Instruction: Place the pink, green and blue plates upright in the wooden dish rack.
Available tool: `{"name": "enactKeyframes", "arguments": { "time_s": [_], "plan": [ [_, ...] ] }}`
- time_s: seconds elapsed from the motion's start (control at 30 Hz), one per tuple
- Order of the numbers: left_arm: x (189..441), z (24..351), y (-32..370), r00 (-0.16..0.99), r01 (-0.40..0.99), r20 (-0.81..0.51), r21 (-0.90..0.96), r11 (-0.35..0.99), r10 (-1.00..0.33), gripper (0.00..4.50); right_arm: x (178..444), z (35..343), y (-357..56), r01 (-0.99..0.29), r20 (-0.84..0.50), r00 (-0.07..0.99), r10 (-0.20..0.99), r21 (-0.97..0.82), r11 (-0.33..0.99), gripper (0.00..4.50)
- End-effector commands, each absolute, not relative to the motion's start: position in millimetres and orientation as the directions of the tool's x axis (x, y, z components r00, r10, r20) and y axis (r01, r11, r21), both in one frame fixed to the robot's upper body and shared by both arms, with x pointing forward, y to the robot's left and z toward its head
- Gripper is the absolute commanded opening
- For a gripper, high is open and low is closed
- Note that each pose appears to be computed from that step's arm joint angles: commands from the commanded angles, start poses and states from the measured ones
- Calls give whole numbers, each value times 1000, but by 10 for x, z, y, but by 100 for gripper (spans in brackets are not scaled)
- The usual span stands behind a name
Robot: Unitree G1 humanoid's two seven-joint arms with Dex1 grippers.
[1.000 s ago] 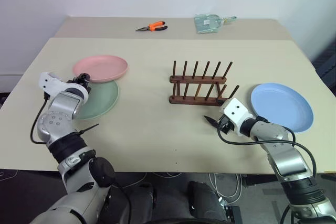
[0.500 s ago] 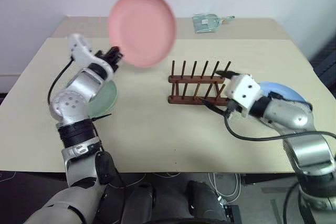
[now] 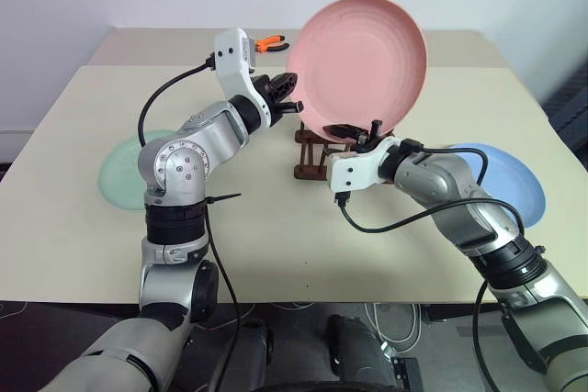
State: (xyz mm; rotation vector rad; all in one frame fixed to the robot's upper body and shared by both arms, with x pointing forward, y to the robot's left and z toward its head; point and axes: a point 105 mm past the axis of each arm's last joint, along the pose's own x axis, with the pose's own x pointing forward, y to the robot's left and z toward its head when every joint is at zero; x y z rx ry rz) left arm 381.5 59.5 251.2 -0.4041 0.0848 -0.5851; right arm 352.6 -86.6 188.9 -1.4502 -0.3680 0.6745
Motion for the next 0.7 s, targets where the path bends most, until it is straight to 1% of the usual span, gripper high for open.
{"name": "enactKeyframes", "arguments": {
  "time_s": [0.03, 0.13, 0.23, 0.27, 0.3, 0.33, 0.37, 0.4, 0.43, 0.47, 0.5, 0.53, 0.57, 0.6, 0.63, 0.7],
  "plan": [
    [3724, 2731, 623, 815, 565, 130, -395, 724, -565, 0, 3627, 2094, -994, -96, -77, 824, 562, -995, 5, 7],
    [3703, 2738, 634, 806, 577, 147, -413, 705, -574, 97, 3644, 2170, -1043, -49, -37, 840, 541, -999, 7, 0],
    [3686, 2813, 664, 796, 594, 189, -429, 681, -575, 246, 3609, 2281, -1064, -1, 7, 838, 545, -1000, 15, 0],
    [3693, 2867, 701, 799, 593, 216, -432, 679, -561, 292, 3581, 2317, -1066, 8, 21, 833, 553, -1000, 25, 0],
    [3715, 2921, 759, 809, 583, 244, -439, 684, -534, 350, 3553, 2348, -1068, 11, 33, 826, 562, -999, 43, 0],
    [3763, 2955, 857, 829, 557, 264, -458, 693, -493, 394, 3526, 2391, -1088, 13, 55, 822, 566, -997, 78, 0],
    [3805, 2976, 955, 846, 533, 279, -464, 707, -455, 394, 3496, 2438, -1107, 11, 80, 815, 573, -992, 123, 0],
    [3848, 2985, 1084, 864, 501, 293, -437, 747, -409, 394, 3455, 2503, -1135, -23, 114, 805, 582, -975, 222, 0],
    [3871, 2991, 1164, 873, 482, 303, -411, 774, -382, 394, 3425, 2543, -1156, -50, 136, 797, 588, -956, 288, 0],
    [3886, 2946, 1247, 878, 459, 301, -308, 834, -372, 394, 3366, 2624, -1190, -129, 178, 781, 599, -893, 432, 0],
    [3893, 2905, 1288, 879, 446, 296, -229, 865, -374, 394, 3321, 2668, -1212, -189, 203, 766, 610, -836, 516, 0],
    [3877, 2795, 1303, 869, 458, 274, -129, 879, -412, 394, 3272, 2760, -1277, -293, 255, 755, 604, -692, 660, 0],
    [3851, 2666, 1306, 854, 482, 247, -44, 875, -458, 394, 3202, 2837, -1326, -401, 306, 731, 610, -531, 746, 0],
    [3815, 2532, 1299, 835, 516, 218, 8, 857, -505, 394, 3134, 2909, -1375, -496, 356, 705, 613, -370, 786, 0],
    [3762, 2384, 1276, 809, 562, 177, 42, 826, -560, 394, 3059, 2963, -1423, -585, 398, 676, 620, -222, 780, 0],
    [3643, 2172, 1226, 753, 641, 116, 90, 762, -647, 394, 2954, 3056, -1514, -670, 460, 639, 617, -61, 740, 0]
  ]
}}
